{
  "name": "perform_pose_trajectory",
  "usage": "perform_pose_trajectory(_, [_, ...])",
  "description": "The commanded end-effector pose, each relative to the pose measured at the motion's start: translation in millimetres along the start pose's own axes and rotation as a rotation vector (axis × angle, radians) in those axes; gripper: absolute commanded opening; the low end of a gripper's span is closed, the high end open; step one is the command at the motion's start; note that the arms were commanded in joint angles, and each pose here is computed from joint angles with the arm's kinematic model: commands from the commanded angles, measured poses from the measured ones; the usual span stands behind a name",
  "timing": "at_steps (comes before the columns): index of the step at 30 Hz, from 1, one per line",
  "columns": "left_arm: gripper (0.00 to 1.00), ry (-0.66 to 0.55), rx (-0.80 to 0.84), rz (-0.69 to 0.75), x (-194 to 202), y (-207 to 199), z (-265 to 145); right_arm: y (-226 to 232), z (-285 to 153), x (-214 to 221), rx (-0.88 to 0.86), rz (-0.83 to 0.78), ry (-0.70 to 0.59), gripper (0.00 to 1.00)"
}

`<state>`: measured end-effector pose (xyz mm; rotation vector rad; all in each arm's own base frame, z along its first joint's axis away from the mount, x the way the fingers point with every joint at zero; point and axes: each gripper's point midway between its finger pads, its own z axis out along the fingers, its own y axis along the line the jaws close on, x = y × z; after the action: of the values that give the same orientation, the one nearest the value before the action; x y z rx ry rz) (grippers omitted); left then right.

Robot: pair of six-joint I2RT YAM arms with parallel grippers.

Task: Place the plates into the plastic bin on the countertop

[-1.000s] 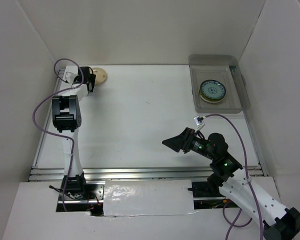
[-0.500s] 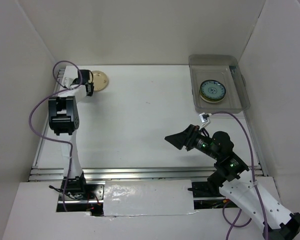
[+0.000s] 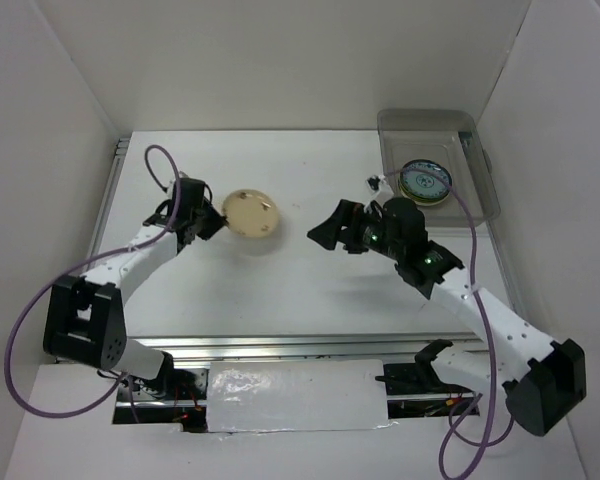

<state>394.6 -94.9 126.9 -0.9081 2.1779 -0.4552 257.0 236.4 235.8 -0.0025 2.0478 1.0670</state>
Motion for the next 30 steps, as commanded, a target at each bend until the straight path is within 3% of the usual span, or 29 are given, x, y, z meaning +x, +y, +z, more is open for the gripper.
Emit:
perform_pose_trajectory(1, [0.00, 0.150, 0.177, 0.133, 49.6, -18.0, -33.2, 5.9, 22.1, -18.1, 0.017, -0.110, 0.047, 1.00])
perform_pose_trajectory(7, [0.00, 0.268, 0.433, 0.215, 95.6, -49.9, -93.1, -38.5, 54.1, 30.4, 0.083, -0.050, 0.227, 0.97])
perform_pose_trajectory(13, [0.00, 0.340, 0.525, 0.240, 124.0, -49.1, -115.7, -52.4, 43.8, 63.7, 0.037, -0.005, 0.263, 0.90])
perform_pose_trajectory(14, [0.00, 0.359, 0.554, 0.238, 127.6, -51.6, -119.3, -49.1, 41.8, 66.1, 0.020, -0.001, 0.267, 0.86])
perform_pose_trajectory(15, [0.00, 0.376, 0.557, 0.237, 133.1, -47.6, -118.2, -49.0, 39.4, 71.2, 0.006, 0.004, 0.275, 0.73])
perform_pose_trajectory(17, [0.00, 0.404, 0.588, 0.234, 139.3, -48.5, -120.1, -39.1, 34.2, 68.0, -0.038, 0.000, 0.256, 0.58])
perform_pose_trajectory(19, [0.00, 0.433, 0.566, 0.231, 147.7, -39.8, -115.7, -31.7, 28.8, 62.8, -0.070, 0.003, 0.223, 0.33])
perform_pose_trajectory(21, [0.00, 0.447, 0.550, 0.231, 152.1, -34.3, -112.0, -25.2, 24.1, 56.3, -0.092, 0.006, 0.186, 0.00])
perform_pose_trajectory(29, [0.00, 0.465, 0.557, 0.224, 157.5, -32.8, -109.0, -34.9, 19.3, 31.7, -0.038, 0.093, 0.079, 0.00])
perform_pose_trajectory(30, [0.52, 0.427, 0.530, 0.221, 150.7, -31.2, -106.1, -38.9, 18.8, 28.7, -0.021, 0.108, 0.067, 0.00])
